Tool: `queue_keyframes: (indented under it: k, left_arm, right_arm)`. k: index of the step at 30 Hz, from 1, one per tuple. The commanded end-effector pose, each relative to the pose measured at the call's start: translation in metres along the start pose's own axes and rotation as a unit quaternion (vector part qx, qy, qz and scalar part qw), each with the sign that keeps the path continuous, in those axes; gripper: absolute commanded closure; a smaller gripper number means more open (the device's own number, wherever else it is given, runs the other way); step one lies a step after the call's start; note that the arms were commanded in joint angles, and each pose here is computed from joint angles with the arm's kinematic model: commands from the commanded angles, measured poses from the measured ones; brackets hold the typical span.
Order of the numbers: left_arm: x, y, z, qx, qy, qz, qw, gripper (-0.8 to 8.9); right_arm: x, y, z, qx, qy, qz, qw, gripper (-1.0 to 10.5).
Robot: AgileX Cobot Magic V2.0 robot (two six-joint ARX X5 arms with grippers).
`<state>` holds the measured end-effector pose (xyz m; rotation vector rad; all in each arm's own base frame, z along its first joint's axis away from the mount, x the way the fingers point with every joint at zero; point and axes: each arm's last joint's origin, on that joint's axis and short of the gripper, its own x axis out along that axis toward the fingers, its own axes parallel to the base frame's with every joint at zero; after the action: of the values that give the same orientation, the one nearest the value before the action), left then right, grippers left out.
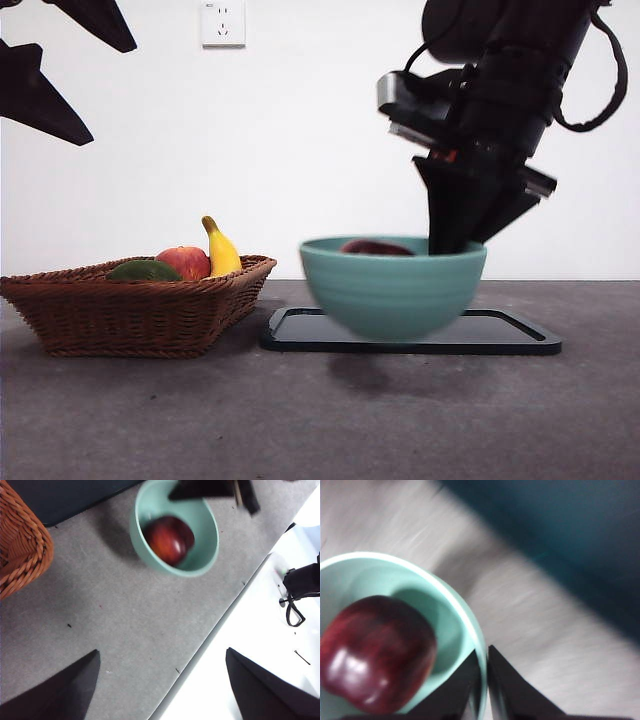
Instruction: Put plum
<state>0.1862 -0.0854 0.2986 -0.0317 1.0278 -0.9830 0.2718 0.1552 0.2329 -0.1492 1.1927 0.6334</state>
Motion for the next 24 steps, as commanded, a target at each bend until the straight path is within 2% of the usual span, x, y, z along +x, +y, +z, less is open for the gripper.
queue_keyframes:
  k: [1,12,24]
  left_arm:
    - [0.001,0.0,0.002,0.002,0.0,-0.003,1.0,4.11]
    - [0.001,0.0,0.002,0.002,0.0,-0.003,1.0,4.11]
    - [0.001,0.0,0.002,0.003,-0.001,-0.003,1.0,4.11]
  right_arm:
    - [-0.012,-0.007,0.014,0.014,-0.03,-0.006,0.999,9.4]
    - [-0.037,-0.051,0.058,0.064,-0.075,-0.035,0.995,9.4]
    - [0.0,-0.08,0.089,0.083,-0.051,-0.04,0.994,9.4]
